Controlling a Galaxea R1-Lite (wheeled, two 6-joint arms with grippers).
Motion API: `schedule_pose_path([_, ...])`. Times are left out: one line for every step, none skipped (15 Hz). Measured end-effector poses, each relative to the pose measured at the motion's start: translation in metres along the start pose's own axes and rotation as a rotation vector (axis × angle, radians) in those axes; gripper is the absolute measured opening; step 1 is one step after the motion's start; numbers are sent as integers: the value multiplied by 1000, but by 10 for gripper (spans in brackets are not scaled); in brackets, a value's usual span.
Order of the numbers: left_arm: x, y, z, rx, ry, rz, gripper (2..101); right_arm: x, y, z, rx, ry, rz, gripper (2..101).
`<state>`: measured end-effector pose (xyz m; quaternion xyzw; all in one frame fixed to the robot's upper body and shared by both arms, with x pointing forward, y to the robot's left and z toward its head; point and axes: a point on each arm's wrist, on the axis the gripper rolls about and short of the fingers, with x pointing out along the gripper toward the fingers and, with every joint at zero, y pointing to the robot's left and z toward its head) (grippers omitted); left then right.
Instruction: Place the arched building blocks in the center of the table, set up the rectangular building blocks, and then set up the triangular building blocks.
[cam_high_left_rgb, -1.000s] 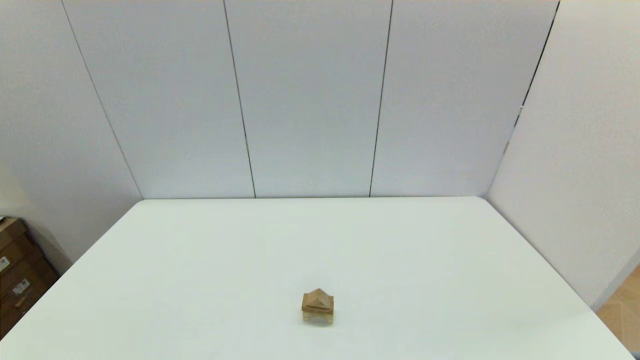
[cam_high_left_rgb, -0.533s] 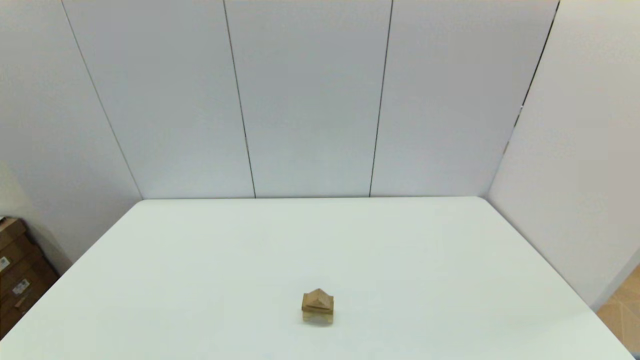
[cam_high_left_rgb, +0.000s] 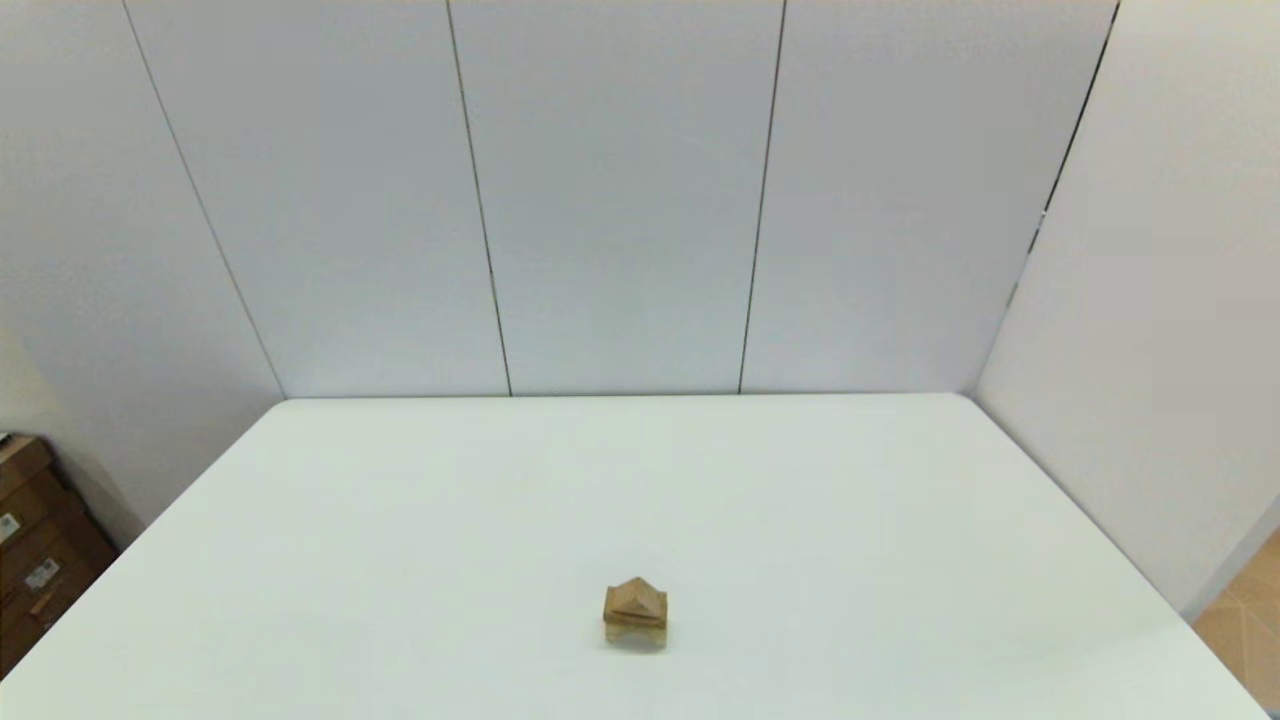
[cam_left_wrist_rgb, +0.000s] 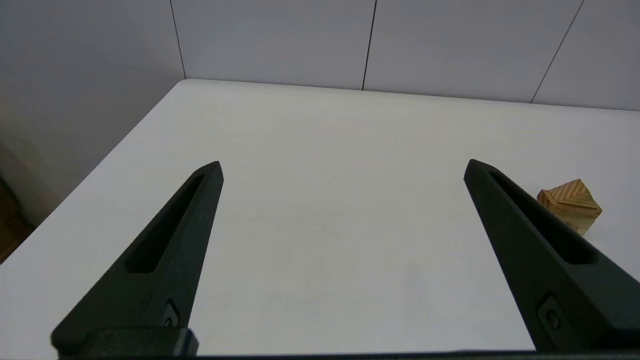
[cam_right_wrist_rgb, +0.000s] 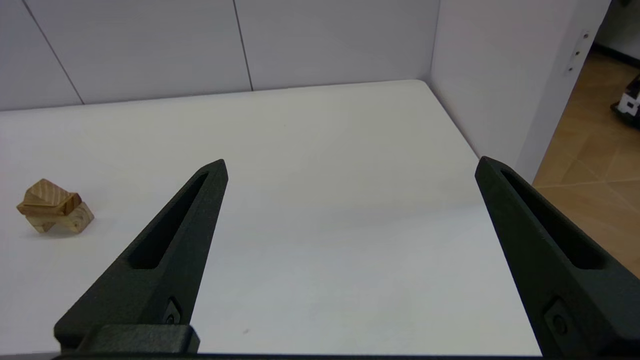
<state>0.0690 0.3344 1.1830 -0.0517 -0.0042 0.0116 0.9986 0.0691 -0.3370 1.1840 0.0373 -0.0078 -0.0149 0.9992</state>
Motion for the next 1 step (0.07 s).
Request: schedule_pose_path([0,0,0,0,0,0,978,0,0,0,1,0,0,980])
